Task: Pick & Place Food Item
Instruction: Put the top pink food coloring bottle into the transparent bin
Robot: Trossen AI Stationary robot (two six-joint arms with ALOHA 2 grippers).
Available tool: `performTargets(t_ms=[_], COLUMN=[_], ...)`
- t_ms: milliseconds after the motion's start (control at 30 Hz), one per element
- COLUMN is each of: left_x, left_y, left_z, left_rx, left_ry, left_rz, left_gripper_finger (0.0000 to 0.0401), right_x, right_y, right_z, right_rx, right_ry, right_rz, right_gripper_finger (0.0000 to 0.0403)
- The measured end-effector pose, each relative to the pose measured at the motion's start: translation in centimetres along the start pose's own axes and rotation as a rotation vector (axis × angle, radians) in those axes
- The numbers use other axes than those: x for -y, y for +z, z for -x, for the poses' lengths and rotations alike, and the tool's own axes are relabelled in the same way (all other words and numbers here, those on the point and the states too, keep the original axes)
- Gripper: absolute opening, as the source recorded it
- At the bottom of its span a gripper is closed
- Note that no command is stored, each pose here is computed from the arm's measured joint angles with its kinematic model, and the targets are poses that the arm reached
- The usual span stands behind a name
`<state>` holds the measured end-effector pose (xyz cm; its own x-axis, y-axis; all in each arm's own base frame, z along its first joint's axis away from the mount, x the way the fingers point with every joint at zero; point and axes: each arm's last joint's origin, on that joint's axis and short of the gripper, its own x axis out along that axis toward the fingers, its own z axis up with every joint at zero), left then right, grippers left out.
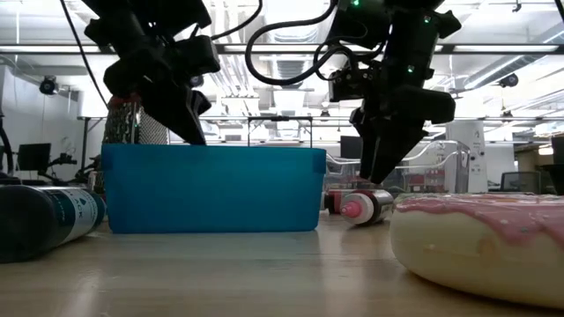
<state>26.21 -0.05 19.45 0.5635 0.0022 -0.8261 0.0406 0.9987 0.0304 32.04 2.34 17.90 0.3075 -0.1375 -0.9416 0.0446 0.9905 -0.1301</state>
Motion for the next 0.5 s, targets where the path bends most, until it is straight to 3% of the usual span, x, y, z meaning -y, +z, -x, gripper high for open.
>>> performTargets(t_ms=[300,500], left_x=[0.00,-0.03], left_y=[0.00,0.01], left_z=[0.00,0.00], left_rx=[0.000,0.001], left_ry=[0.000,0.009], left_rz=[0.000,0.000], left_gripper_finger=[0.0010,0.0010], right_x=[0.02,0.62], right_y=[0.05,0.17], right_z=[-0.02,-0.19], right_rx=[0.006,0.027], right_ry=[-0.005,-0.080], right_rz=[0.003,0.025], right_gripper_finger=[0.0242,0.0242])
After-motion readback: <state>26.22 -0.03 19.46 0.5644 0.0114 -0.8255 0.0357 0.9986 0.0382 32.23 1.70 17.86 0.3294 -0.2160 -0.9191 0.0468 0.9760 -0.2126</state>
